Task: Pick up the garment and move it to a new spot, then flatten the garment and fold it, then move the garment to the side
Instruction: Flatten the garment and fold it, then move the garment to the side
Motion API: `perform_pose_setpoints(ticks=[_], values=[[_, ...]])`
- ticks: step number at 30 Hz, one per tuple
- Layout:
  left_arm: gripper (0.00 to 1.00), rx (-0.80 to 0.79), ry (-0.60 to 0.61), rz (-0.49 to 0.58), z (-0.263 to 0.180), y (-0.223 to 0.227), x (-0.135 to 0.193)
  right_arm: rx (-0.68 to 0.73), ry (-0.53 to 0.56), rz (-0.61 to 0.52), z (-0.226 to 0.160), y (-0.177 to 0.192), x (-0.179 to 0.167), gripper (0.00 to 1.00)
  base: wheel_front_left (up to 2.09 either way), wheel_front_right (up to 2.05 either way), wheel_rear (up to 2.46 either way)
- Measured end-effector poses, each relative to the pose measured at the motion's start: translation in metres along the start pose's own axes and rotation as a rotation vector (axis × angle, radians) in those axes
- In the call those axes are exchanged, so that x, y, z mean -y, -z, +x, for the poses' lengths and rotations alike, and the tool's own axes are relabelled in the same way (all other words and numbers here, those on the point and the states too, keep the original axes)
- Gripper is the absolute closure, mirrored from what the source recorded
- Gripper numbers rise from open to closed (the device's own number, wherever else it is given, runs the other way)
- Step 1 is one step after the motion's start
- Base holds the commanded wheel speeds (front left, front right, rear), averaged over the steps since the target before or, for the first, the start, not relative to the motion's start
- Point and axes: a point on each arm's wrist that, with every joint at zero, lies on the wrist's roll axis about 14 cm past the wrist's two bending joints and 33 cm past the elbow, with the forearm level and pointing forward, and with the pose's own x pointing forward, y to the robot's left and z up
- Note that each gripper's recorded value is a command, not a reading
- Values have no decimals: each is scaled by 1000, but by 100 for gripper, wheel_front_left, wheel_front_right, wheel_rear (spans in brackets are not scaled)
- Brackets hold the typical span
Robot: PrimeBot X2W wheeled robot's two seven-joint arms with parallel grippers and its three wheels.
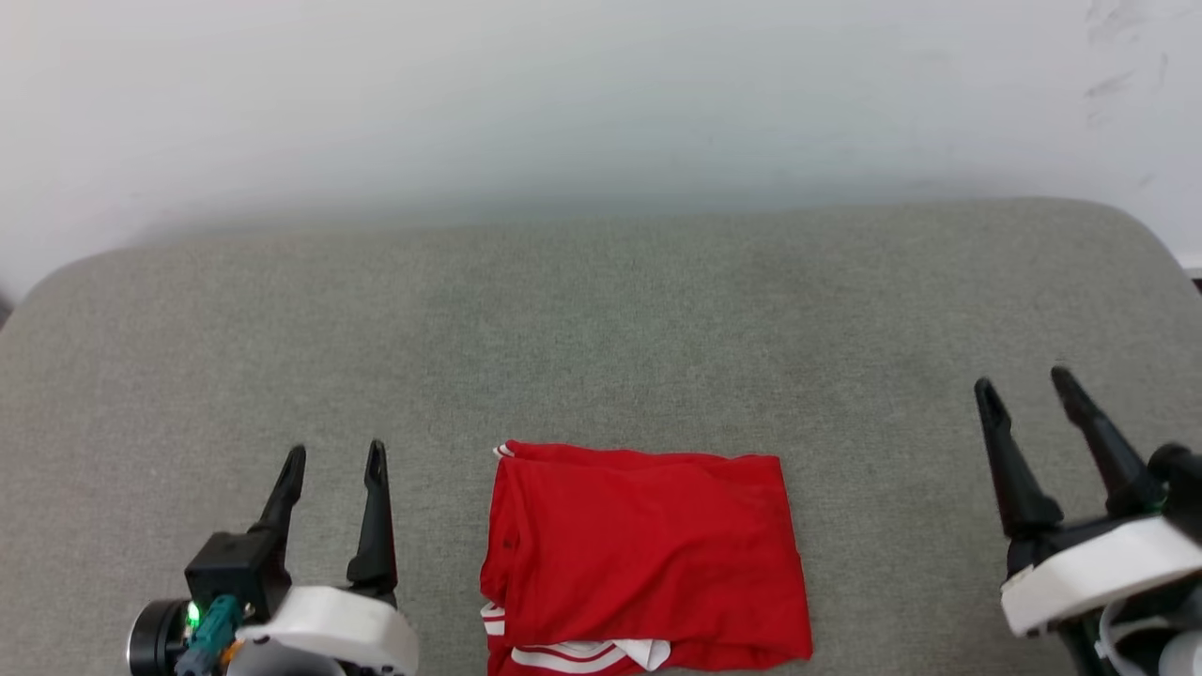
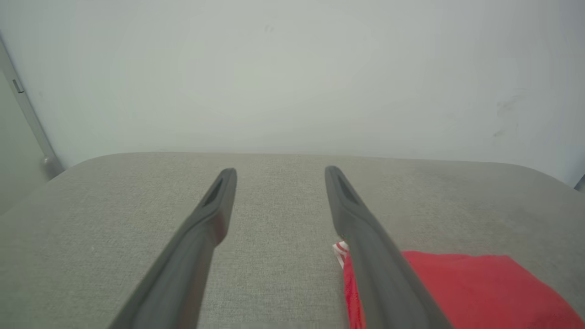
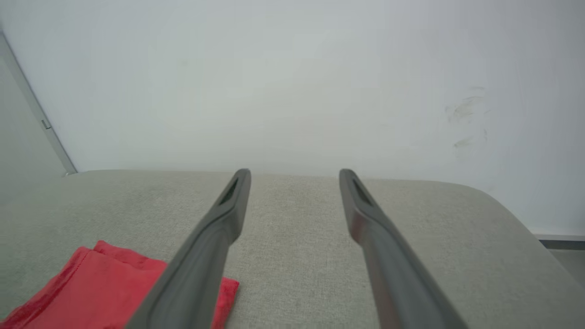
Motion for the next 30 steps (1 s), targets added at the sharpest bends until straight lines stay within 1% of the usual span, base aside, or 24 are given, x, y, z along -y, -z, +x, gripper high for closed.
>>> perform_pose_setpoints(ticks=[8, 22, 25, 27, 30], values=[[0, -13, -25, 21, -14, 5, -8, -44, 34, 25, -29, 12, -9, 0, 0, 0, 0], [0, -36, -28, 29, -16, 13, -12, -60, 55, 27, -30, 12, -6, 0, 0, 0, 0], [0, -33, -35, 26, -15, 13, -13, -96, 80, 52, -30, 19, 3, 0, 0, 0, 0], [0, -30, -41, 23, -14, 12, -14, -143, 111, 87, -31, 29, 15, 0, 0, 0, 0], [0, -15, -52, 17, -12, 8, -16, -273, 154, 168, -35, 57, 36, 0, 0, 0, 0]])
